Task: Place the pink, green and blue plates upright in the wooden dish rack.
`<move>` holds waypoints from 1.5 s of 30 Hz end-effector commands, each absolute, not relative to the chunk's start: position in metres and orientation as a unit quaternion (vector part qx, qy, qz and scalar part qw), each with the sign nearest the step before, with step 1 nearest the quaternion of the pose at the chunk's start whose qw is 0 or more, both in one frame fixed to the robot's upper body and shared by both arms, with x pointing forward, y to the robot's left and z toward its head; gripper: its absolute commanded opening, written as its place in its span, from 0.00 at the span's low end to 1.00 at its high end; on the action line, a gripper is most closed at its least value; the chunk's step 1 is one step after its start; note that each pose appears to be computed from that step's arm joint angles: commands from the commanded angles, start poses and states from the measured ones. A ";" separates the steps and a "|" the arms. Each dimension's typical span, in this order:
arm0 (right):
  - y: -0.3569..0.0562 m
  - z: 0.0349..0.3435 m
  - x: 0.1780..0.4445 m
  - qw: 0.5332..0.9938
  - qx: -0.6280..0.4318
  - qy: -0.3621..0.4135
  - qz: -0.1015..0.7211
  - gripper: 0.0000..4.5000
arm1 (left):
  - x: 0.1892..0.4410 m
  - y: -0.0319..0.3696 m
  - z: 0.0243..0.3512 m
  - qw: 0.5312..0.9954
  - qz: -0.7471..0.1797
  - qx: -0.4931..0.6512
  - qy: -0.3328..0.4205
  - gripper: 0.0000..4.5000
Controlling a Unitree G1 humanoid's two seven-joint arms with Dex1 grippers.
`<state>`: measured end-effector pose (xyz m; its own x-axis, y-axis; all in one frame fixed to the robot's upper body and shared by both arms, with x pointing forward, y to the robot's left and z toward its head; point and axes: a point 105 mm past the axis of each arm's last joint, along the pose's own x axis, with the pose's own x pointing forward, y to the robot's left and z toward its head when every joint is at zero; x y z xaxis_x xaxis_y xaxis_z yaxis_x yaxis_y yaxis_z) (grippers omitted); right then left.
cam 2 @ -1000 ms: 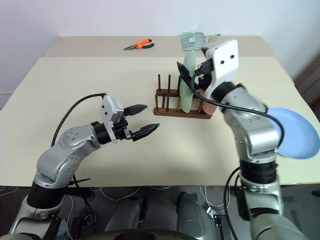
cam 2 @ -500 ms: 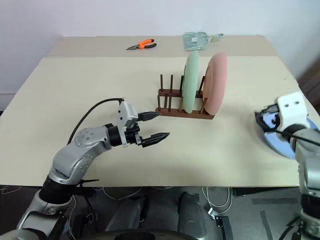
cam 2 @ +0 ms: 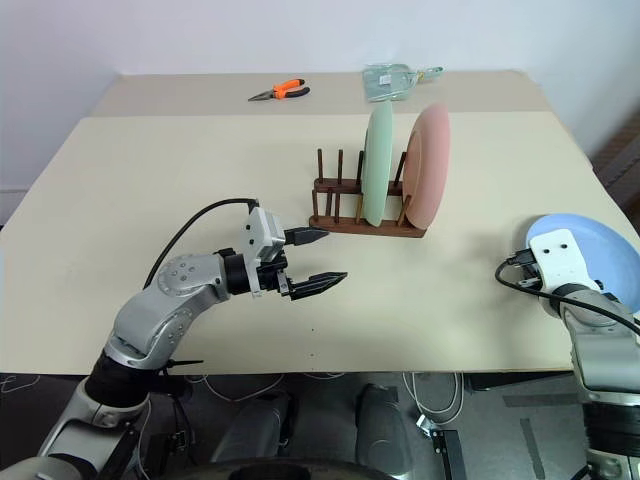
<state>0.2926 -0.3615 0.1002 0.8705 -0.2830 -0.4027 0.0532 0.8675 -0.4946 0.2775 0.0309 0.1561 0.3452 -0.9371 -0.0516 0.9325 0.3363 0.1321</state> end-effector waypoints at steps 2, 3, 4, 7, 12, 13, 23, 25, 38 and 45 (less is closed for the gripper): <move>-0.351 0.150 0.312 0.955 -0.247 0.129 -0.096 0.01 | 0.274 0.031 0.166 0.818 -0.568 0.077 -0.043 0.92; -0.347 0.165 0.316 0.959 -0.247 0.095 -0.098 0.01 | 0.276 0.034 0.165 0.822 -0.563 0.079 -0.042 0.92; -0.343 0.182 0.319 0.963 -0.243 0.058 -0.102 0.01 | 0.279 0.037 0.165 0.825 -0.557 0.081 -0.041 0.92; -0.327 0.241 0.325 0.969 -0.216 -0.061 -0.100 0.01 | 0.289 0.050 0.163 0.840 -0.534 0.092 -0.040 0.92; -0.263 0.341 0.317 0.964 -0.062 -0.257 0.037 0.01 | 0.310 0.075 0.162 0.867 -0.484 0.110 -0.047 0.92; -0.226 0.366 0.306 0.943 0.010 -0.301 0.140 0.01 | 0.318 0.085 0.164 0.878 -0.461 0.115 -0.052 0.92; -0.089 0.396 0.267 0.792 0.313 -0.276 0.446 0.01 | 0.338 0.146 0.161 0.915 -0.372 0.146 -0.049 0.92; -0.078 0.389 0.274 0.786 0.355 -0.243 0.443 0.01 | 0.339 0.153 0.161 0.919 -0.362 0.149 -0.047 0.92; -0.057 0.308 0.341 0.832 0.448 -0.069 0.320 0.01 | 0.325 0.149 0.162 0.919 -0.367 0.135 -0.046 0.92; -0.057 0.293 0.354 0.846 0.442 -0.049 0.293 0.01 | 0.323 0.142 0.159 0.915 -0.378 0.135 -0.039 0.92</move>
